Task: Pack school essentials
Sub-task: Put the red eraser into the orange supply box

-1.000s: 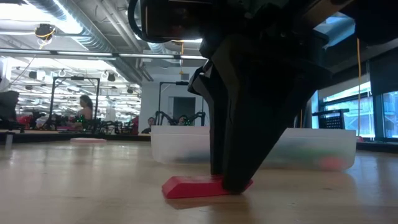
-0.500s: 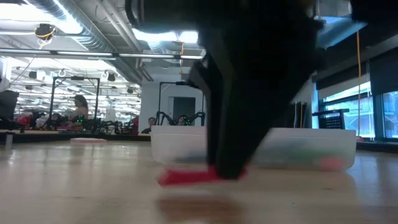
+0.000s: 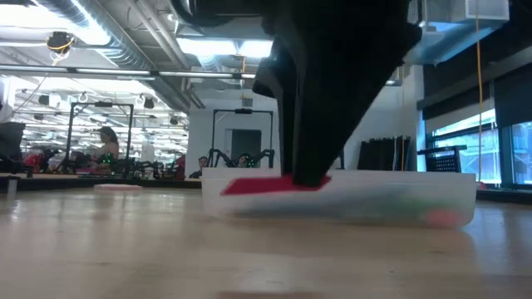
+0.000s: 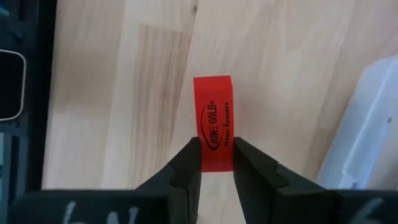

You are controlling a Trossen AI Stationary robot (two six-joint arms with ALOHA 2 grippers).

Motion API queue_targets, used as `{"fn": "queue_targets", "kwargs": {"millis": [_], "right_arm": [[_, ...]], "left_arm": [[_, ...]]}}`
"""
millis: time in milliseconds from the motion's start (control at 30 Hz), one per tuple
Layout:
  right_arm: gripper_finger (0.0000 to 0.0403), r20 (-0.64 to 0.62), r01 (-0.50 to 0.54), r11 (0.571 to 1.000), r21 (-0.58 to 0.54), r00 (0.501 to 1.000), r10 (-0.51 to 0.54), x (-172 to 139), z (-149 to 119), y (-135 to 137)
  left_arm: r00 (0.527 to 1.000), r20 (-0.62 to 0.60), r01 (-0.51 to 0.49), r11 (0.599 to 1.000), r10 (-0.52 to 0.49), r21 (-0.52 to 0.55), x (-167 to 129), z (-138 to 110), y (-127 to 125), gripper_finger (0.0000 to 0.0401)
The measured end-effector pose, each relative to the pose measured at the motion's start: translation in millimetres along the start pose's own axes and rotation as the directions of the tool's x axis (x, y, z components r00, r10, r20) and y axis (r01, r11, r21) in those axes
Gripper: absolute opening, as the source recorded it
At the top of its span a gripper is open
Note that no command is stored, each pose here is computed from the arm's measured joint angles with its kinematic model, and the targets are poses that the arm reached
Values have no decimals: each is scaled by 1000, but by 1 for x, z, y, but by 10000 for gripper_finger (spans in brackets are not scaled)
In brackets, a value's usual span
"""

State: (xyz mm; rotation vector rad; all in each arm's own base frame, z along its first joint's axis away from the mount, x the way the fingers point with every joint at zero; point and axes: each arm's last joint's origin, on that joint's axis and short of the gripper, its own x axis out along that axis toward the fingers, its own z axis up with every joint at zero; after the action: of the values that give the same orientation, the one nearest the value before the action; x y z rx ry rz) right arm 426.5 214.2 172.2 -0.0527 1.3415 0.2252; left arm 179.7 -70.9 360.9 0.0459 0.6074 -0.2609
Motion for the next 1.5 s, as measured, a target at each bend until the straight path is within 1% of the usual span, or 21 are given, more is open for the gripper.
{"fn": "queue_targets", "kwargs": {"millis": [400,500,667,833,933,1000,1100,1367,1433,1500], "right_arm": [[85,-23,19,998,58,1000,-18,-39,15,-26],[85,-20,29,998,54,999,-28,-48,19,-39],[85,5,40,995,86,999,-40,-57,27,-64],[85,-22,61,989,137,998,-58,-58,27,-87],[85,-52,70,986,149,997,-63,-55,24,-93],[84,-60,71,985,157,996,-62,-52,23,-95],[81,-79,71,977,203,995,-56,-47,20,-95],[79,-60,38,972,233,998,-25,-29,18,-96],[79,-72,41,972,234,997,-25,-24,15,-96],[79,-72,16,972,236,997,2,-19,14,-96]], "left_arm": [[1000,0,0,1000,0,-1,0,0,0,142],[1000,-1,0,1000,0,0,0,0,0,142],[1000,0,0,1000,0,-1,0,0,0,142],[1000,0,0,1000,0,-1,0,0,0,142],[1000,0,0,1000,0,-1,0,0,0,142],[1000,0,0,1000,0,0,0,0,0,142],[1000,-1,0,1000,0,0,0,0,0,142],[1000,0,0,1000,0,0,0,0,0,142],[1000,0,0,1000,0,0,0,0,0,142],[1000,0,0,1000,0,0,0,0,0,142]]}}
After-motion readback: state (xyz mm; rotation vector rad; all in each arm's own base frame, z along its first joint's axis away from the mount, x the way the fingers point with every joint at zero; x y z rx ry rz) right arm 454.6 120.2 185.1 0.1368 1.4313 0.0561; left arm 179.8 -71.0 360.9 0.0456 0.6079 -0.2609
